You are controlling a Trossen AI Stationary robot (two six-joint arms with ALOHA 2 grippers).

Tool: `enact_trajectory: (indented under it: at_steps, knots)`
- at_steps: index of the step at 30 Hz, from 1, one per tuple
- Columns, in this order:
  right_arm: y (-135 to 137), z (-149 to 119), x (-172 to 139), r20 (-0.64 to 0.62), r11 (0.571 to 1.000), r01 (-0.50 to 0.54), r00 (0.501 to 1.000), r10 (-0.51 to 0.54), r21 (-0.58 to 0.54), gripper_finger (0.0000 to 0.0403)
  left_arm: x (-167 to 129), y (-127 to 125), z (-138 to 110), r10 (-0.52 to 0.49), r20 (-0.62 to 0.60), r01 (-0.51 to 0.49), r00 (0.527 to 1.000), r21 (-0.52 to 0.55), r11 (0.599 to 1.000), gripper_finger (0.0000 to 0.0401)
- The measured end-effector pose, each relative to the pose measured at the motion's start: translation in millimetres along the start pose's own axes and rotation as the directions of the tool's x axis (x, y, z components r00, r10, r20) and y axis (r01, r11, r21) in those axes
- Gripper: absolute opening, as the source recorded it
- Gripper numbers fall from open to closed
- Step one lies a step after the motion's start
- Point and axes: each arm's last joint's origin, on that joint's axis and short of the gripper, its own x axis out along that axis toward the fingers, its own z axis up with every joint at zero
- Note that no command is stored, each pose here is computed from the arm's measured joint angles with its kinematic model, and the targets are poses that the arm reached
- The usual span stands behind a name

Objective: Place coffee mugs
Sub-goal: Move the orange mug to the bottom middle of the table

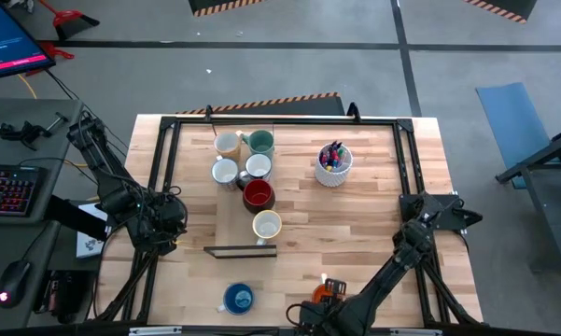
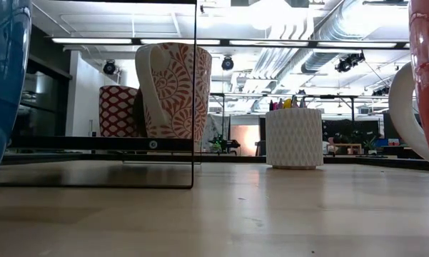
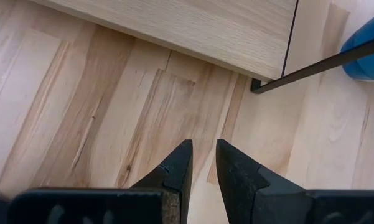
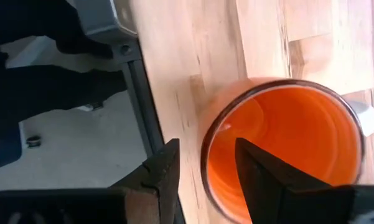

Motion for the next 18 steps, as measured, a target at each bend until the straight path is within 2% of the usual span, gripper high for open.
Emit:
enact_trajectory:
  at_steps: [11, 14, 18]
  knots:
    - [0, 10, 33, -0.003, 0.997, 0.082, 0.997, -0.082, 0.008, 0.0122, 0, 0, 0, 0.000, 0.000, 0.000, 1.000, 0.002, 1.000, 0.0062]
    - [-5, 17, 34, 0.011, 0.996, 0.093, 0.996, -0.093, 0.002, 0.0089, 0, 0, 0, 0.000, 0.000, 0.000, 1.000, 0.002, 1.000, 0.0062]
    - [-13, 28, 36, 0.015, 0.995, 0.094, 0.995, -0.094, -0.041, 0.0019, 0, 0, 0, 0.000, 0.000, 0.000, 1.000, 0.003, 1.000, 0.0062]
